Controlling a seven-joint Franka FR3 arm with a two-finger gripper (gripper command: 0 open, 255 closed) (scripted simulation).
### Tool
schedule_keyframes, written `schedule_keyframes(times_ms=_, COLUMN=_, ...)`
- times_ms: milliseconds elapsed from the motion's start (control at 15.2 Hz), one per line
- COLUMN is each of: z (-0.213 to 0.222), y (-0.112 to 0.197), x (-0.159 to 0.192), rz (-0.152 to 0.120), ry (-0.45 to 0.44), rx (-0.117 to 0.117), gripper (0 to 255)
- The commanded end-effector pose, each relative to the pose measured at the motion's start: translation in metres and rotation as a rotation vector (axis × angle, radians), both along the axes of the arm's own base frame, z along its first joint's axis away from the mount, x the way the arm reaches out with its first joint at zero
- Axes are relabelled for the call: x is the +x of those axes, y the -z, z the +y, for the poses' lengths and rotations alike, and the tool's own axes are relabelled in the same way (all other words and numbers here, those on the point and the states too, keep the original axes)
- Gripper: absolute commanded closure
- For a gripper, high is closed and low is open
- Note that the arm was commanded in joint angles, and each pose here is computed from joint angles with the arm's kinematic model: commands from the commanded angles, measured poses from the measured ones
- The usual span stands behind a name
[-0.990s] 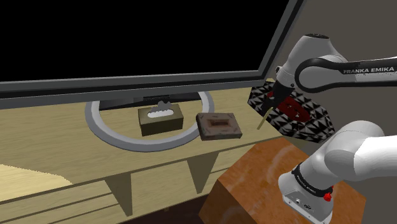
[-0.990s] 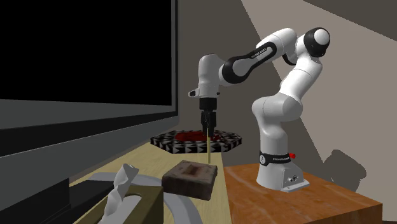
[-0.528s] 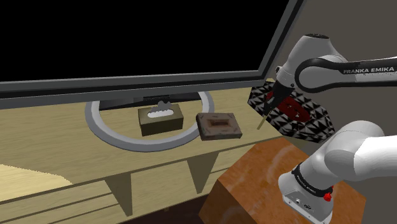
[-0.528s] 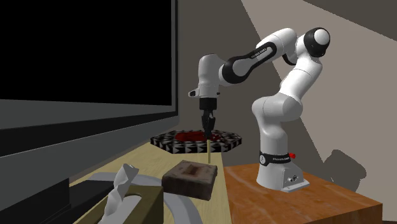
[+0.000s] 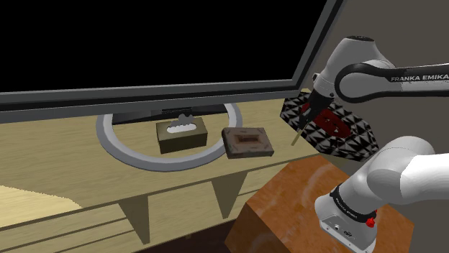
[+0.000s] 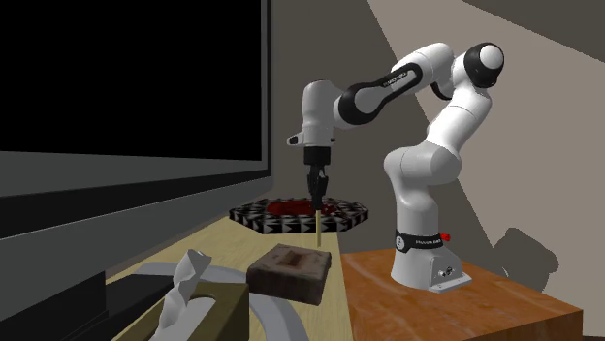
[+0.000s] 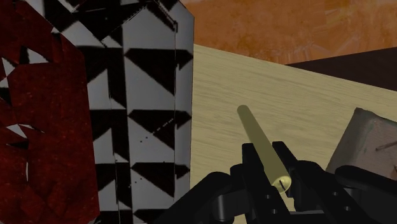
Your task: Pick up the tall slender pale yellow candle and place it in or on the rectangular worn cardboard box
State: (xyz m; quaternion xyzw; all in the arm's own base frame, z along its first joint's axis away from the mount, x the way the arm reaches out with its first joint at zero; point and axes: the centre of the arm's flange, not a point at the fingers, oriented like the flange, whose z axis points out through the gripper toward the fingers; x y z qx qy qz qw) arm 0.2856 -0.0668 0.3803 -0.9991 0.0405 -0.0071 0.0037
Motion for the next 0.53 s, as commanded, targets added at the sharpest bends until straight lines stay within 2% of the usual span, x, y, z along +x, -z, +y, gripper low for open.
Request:
schedule_keyframes(times_ms=0, z=0.000, y=-0.009, x=0.000, rz=0.000, ry=0.000, rx=0.000, gripper=255)
schedule_keyframes(times_ms=462, z=0.000, y=-0.046, x=0.000, rz=0.000, ry=0.000, rx=0.000, gripper=255)
